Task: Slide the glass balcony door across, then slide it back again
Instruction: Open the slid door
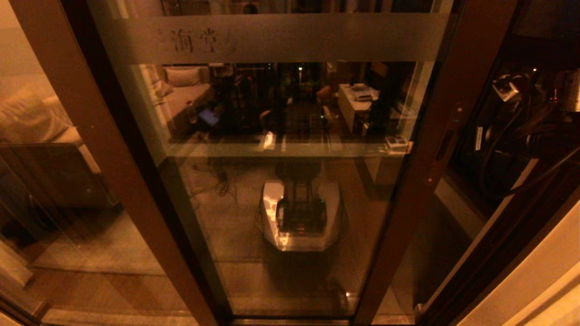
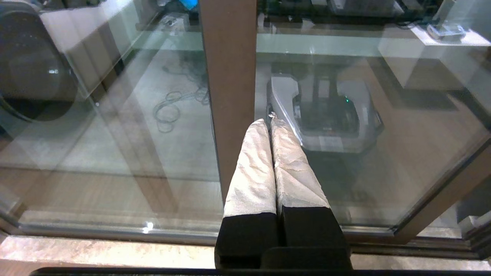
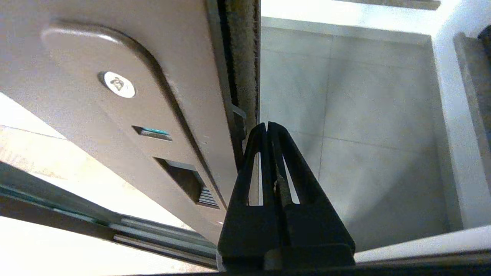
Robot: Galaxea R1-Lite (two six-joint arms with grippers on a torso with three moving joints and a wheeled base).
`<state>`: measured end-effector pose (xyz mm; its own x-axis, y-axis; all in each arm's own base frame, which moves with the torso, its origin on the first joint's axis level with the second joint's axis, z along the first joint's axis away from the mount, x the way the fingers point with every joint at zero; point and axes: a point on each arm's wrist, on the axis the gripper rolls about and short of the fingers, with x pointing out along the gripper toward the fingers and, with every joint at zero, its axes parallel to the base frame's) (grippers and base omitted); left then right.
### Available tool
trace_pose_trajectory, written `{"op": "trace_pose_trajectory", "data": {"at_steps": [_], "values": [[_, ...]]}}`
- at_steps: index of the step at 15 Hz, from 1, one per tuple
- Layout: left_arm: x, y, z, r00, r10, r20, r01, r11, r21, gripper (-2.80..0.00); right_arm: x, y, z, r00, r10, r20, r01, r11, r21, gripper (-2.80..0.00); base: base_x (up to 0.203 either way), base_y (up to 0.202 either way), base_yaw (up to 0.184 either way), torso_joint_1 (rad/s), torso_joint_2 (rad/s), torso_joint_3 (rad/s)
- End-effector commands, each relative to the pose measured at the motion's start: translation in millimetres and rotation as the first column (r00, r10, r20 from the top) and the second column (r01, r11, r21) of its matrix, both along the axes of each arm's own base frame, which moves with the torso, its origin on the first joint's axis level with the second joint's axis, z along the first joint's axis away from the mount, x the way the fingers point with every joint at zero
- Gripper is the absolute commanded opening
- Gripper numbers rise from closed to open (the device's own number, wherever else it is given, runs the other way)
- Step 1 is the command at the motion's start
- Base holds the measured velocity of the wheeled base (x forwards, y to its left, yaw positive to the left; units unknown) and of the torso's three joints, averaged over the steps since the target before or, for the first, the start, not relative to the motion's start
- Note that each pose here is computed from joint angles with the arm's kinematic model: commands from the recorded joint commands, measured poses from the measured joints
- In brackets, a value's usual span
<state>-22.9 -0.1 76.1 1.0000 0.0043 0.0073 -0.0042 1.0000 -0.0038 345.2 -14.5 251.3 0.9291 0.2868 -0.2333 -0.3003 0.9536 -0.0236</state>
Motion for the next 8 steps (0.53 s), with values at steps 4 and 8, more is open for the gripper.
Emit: {"op": "trace_pose_trajectory", "data": {"at_steps": [4, 8], "values": [[0, 0, 0, 1.0, 0.0, -0.001, 0.0, 1.0, -0.001, -2.8, 0, 9, 0, 0.999, 0.033, 0.0, -0.033, 0.999, 0.001, -2.8, 0.0, 0.0, 0.0, 0.0, 0.0, 0.0], [0, 0, 0, 1.0, 0.0, -0.001, 0.0, 1.0, -0.001, -2.8, 0, 17, -1, 0.998, 0.055, 0.0, -0.055, 0.998, 0.001, -2.8, 0.0, 0.0, 0.0, 0.0, 0.0, 0.0]]}}
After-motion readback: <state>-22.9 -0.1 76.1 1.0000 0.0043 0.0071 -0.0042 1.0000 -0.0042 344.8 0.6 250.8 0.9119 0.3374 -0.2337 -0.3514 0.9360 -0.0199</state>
